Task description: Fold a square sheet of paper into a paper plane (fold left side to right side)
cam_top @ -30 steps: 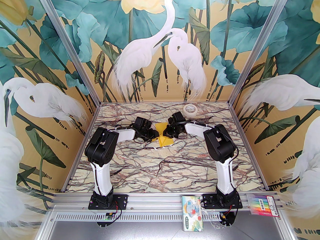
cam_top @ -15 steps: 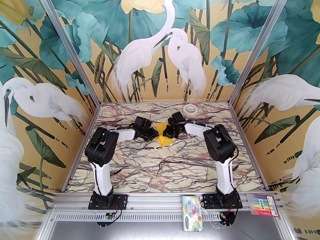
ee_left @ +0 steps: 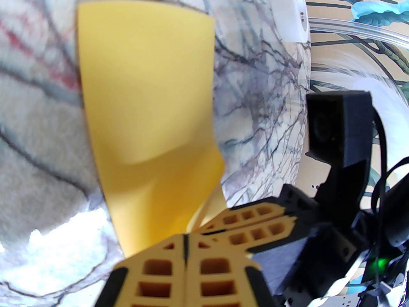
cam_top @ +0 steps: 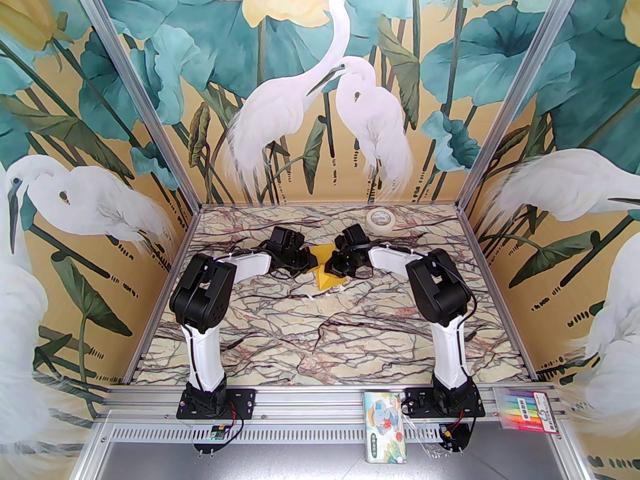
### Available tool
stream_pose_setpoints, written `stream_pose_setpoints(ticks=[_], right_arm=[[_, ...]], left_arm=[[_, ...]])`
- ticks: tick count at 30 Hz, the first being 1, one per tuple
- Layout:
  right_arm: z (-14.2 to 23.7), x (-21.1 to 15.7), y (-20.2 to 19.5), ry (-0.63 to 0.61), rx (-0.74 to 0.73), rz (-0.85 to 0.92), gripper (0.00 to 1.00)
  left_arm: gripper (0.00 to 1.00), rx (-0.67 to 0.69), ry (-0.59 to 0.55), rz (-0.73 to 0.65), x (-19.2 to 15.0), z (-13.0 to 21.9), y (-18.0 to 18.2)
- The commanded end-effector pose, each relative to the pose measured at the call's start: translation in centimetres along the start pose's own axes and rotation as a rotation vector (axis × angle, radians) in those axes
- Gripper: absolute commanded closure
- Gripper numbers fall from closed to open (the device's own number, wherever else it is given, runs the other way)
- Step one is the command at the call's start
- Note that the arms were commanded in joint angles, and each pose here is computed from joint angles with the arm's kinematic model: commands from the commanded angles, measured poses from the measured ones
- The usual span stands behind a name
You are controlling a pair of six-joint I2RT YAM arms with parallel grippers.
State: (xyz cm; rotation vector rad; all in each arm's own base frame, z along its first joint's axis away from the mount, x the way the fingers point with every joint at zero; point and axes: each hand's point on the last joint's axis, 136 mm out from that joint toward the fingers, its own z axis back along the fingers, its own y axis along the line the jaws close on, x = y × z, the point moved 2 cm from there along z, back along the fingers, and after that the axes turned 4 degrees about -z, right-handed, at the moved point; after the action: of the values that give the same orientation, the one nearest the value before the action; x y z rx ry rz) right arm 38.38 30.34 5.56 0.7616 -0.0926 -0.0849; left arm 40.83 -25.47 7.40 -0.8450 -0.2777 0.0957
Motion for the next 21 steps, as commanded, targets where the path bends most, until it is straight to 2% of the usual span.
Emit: stream_pose_setpoints(ticks=[1, 21], right_arm=[[0.4, -1.0, 1.0, 0.012, 0.027, 0.031, 0.93], [-0.9, -2.9, 1.0, 0.062, 0.024, 0.032, 0.93]], left_arm=[[1.0, 0.053, 0.028, 0.004, -0.2, -0.9, 1.8], [1.0, 0.108, 0.042, 0.007, -0.8, -1.3, 3.5]])
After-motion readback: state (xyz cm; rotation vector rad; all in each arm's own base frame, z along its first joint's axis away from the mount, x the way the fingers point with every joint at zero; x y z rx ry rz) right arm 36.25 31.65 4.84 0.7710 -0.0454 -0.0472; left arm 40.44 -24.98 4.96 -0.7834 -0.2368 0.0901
